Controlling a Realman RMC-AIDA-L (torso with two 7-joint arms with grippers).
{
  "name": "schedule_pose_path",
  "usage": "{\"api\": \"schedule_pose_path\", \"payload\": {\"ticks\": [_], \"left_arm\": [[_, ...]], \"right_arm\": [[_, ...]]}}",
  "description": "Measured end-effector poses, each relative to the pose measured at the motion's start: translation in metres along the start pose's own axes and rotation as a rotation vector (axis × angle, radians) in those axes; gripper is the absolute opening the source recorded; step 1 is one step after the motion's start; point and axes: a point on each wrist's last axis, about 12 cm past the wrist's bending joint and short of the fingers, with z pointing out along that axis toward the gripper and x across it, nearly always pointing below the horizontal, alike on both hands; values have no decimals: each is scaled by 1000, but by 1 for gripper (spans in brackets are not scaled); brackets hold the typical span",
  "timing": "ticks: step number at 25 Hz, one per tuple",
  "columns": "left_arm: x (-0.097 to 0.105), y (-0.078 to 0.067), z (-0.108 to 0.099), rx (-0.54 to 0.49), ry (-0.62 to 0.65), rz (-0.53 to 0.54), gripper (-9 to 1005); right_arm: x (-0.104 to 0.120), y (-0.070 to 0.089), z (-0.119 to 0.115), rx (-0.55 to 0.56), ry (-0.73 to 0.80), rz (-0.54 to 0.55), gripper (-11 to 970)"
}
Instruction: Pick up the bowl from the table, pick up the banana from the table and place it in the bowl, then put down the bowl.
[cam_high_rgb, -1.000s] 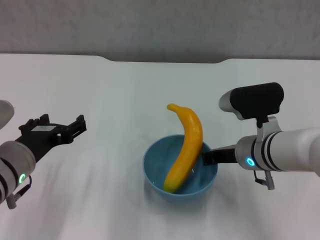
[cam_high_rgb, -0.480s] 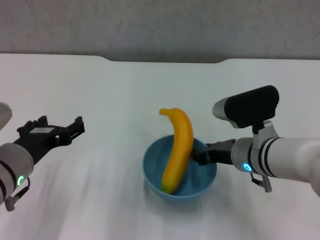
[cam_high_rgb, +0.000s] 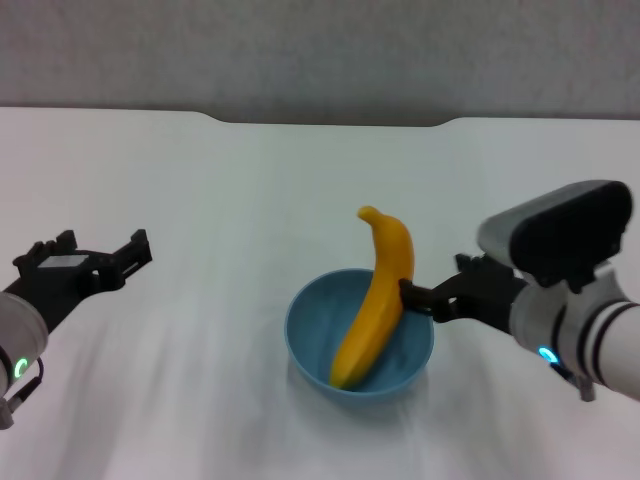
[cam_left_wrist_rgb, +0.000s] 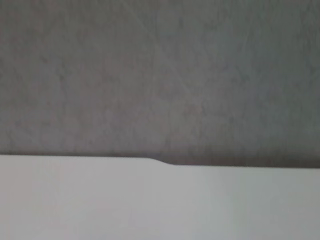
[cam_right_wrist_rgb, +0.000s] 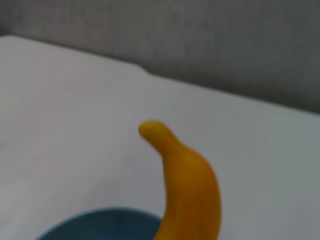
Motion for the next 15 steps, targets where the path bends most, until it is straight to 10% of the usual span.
{"api": "schedule_pose_path", "payload": {"ticks": [15], "left_arm": [[50,17,-33,159,-507,9,897]], "right_arm": [[60,-30,-45,-6,-702,69,881]]}}
